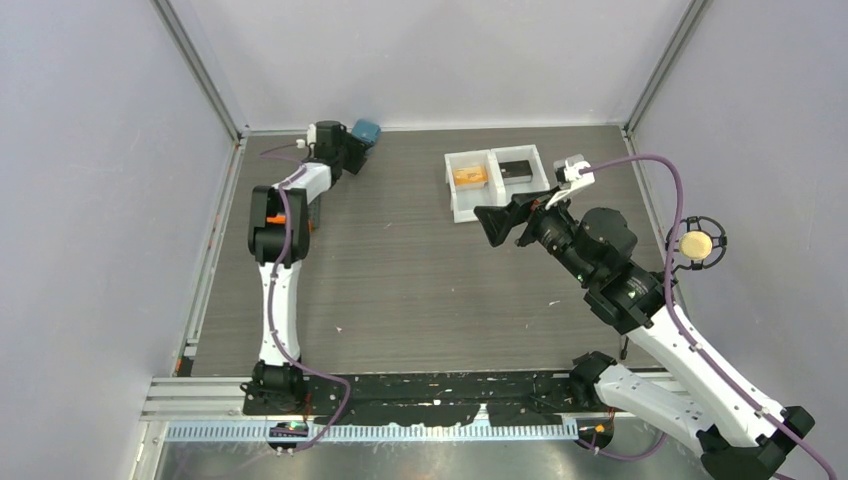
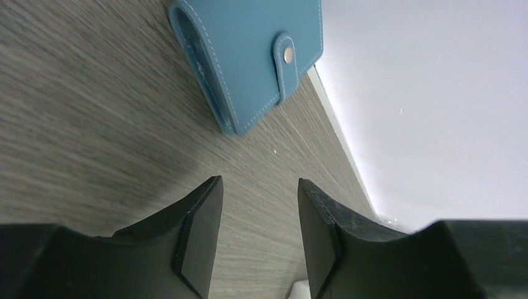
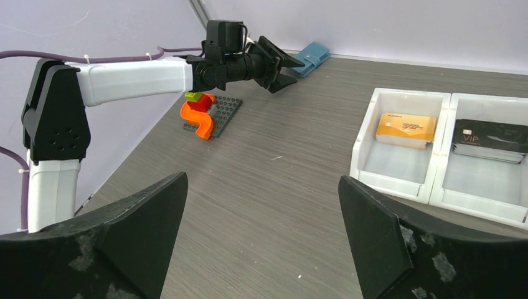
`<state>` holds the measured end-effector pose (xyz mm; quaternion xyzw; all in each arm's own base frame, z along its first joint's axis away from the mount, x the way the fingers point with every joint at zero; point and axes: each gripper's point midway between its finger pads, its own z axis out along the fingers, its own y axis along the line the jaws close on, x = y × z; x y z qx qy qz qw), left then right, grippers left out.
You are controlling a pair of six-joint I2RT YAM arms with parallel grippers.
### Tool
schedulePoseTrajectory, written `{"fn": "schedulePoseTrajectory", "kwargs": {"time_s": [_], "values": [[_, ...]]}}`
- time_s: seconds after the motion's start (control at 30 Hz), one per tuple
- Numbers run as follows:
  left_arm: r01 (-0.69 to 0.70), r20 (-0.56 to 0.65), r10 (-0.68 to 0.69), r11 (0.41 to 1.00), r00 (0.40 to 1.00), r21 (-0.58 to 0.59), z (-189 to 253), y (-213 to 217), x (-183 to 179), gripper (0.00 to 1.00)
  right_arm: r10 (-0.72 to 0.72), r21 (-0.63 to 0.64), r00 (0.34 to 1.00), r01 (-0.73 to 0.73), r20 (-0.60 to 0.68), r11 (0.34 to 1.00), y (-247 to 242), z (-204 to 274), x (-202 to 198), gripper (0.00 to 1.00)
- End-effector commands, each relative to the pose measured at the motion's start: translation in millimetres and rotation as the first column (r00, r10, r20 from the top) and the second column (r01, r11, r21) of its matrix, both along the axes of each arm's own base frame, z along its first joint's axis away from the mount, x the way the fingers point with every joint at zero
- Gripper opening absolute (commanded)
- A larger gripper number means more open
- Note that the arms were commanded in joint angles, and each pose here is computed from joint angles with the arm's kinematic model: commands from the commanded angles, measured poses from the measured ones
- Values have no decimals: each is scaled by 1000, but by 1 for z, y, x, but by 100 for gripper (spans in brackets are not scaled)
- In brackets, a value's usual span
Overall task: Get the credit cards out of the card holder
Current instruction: Move the card holder to the center of the board.
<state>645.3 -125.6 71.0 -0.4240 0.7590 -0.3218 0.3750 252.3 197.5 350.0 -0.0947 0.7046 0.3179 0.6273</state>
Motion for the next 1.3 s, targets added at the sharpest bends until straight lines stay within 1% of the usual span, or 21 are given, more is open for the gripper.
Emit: {"fn": "schedulePoseTrajectory", "kwargs": {"time_s": [0.0,0.2,0.33,0.5,0.6,0.7,0.87,1.0,1.1,1.27], "values": [[-71,106,81,993,991,-93,35,10,29,49,-38,21,997,36,67,999,-4,23,7,100],[-111,82,123,984,989,-140,18,21,35,48,-40,7,998,40,56,999,1,19,15,100],[-118,77,132,979,988,-167,7,22,42,46,-42,-6,998,43,48,999,4,16,19,100],[-113,76,129,975,989,-191,1,22,50,33,-47,-20,998,48,40,999,7,14,26,100],[-110,83,129,973,988,-203,0,23,51,20,-46,-27,998,47,34,999,9,11,28,100],[-107,84,127,972,988,-209,-1,24,50,0,-46,-29,998,47,31,998,10,10,29,100],[-98,107,120,977,987,-187,16,26,39,0,-40,-22,999,41,36,999,10,13,28,100],[-74,110,92,985,990,-157,27,26,22,0,-39,-10,998,40,42,999,8,16,24,100],[-52,79,64,988,995,-148,25,23,-3,0,-37,-1,999,38,34,999,7,14,21,100],[1,32,4,991,999,-132,21,15,-54,0,-36,-3,999,36,-21,999,6,2,17,100]]}}
